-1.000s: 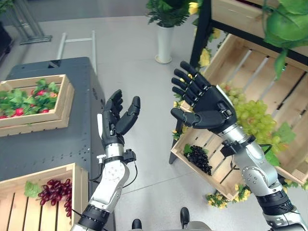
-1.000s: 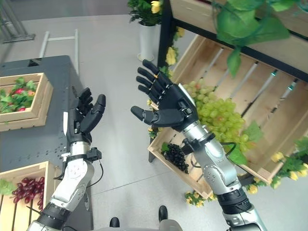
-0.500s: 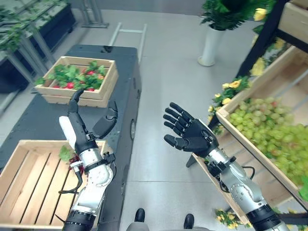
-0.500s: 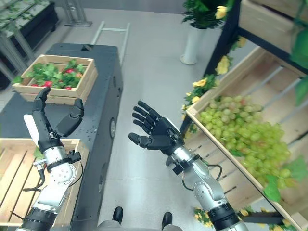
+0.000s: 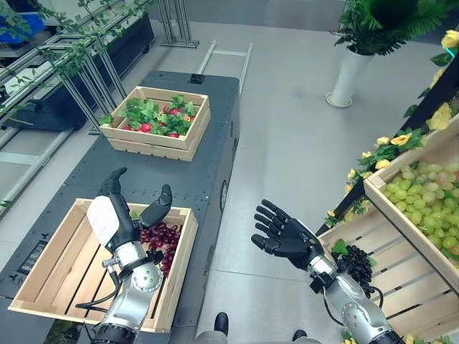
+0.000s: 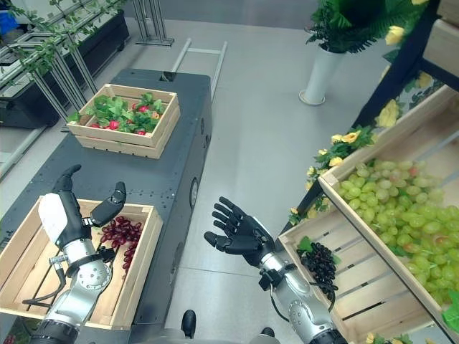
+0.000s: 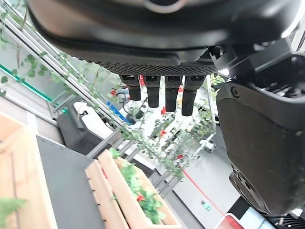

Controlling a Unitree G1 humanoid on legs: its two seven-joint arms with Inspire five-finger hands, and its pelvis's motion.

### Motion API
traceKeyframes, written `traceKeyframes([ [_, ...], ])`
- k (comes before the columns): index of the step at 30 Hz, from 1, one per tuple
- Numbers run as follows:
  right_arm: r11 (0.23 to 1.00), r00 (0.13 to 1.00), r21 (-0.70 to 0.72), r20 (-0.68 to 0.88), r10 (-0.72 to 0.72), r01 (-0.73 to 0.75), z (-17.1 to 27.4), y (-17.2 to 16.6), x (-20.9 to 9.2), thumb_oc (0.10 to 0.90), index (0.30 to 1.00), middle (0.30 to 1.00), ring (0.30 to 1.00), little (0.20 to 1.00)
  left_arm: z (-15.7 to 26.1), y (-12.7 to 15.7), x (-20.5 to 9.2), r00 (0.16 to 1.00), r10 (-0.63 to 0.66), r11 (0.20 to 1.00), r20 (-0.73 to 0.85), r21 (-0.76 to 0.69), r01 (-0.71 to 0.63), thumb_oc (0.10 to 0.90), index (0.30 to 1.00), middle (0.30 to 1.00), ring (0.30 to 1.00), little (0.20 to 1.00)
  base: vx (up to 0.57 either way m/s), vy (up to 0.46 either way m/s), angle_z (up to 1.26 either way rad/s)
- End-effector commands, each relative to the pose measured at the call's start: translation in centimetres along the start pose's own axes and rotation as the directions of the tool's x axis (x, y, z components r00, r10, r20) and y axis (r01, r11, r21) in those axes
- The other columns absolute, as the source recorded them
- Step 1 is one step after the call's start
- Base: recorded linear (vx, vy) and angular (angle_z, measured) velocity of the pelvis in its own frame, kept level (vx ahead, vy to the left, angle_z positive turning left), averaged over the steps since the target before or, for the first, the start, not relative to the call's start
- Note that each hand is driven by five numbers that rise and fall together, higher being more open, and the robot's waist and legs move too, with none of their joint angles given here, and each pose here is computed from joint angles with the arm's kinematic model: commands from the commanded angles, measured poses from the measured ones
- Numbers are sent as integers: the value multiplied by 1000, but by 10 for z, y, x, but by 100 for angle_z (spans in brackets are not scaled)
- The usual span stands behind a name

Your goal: Pick up the fruits from the basket on one side to the basket on the other side

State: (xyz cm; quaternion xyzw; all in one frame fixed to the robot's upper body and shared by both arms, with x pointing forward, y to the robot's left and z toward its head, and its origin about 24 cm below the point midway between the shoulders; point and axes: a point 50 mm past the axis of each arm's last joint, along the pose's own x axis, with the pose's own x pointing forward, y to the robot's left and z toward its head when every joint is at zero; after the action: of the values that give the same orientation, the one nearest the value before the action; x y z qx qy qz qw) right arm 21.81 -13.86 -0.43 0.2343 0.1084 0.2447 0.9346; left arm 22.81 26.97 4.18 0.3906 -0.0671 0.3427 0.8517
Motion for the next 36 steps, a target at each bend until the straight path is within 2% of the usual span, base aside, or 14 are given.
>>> traceKeyframes([
  [1, 978, 949, -101, 244, 202, -182, 44, 29, 15, 800, 900, 900, 900, 900, 23, 11, 33, 980, 123, 992, 156, 0, -124, 800, 900, 900, 900, 900, 53, -91, 41],
  [7, 964, 931, -144, 261, 256, -225, 52, 32, 19, 800, 900, 900, 900, 900, 18, 6, 35, 980, 137, 990, 143, 16, -140, 800, 900, 900, 900, 900, 43, -208, 65],
  [13, 953, 942, -164, 178, 284, -256, 46, 24, 10, 800, 900, 900, 900, 900, -3, 2, 30, 993, 96, 986, 75, 133, -106, 800, 900, 900, 900, 900, 163, -228, 39],
  [17, 960, 958, -177, 145, 246, -219, 47, 16, 5, 800, 900, 900, 900, 900, -17, 0, 32, 998, 59, 973, 22, 221, -62, 800, 900, 900, 900, 900, 93, -95, 17],
  [22, 961, 972, -207, 113, 208, -182, 45, 7, 4, 800, 900, 900, 900, 900, -20, 1, 42, 998, 57, 951, 34, 303, -64, 800, 900, 900, 900, 900, -25, 20, 14],
  [24, 973, 983, -194, 109, 147, -124, 43, -1, 1, 800, 900, 900, 900, 900, -22, 4, 48, 998, 60, 931, 31, 360, -67, 800, 900, 900, 900, 900, -32, 69, 13],
  [32, 958, 1000, -286, -19, 14, -18, 29, -27, -6, 800, 900, 900, 900, 900, -24, 12, 73, 989, 149, 882, -11, 453, -127, 800, 900, 900, 900, 900, -74, 87, 8],
  [36, 959, 998, -284, -50, -25, 10, 21, -35, -9, 800, 900, 900, 900, 900, -16, 16, 86, 979, 205, 865, 16, 465, -189, 800, 900, 900, 900, 900, -38, 37, 2],
])
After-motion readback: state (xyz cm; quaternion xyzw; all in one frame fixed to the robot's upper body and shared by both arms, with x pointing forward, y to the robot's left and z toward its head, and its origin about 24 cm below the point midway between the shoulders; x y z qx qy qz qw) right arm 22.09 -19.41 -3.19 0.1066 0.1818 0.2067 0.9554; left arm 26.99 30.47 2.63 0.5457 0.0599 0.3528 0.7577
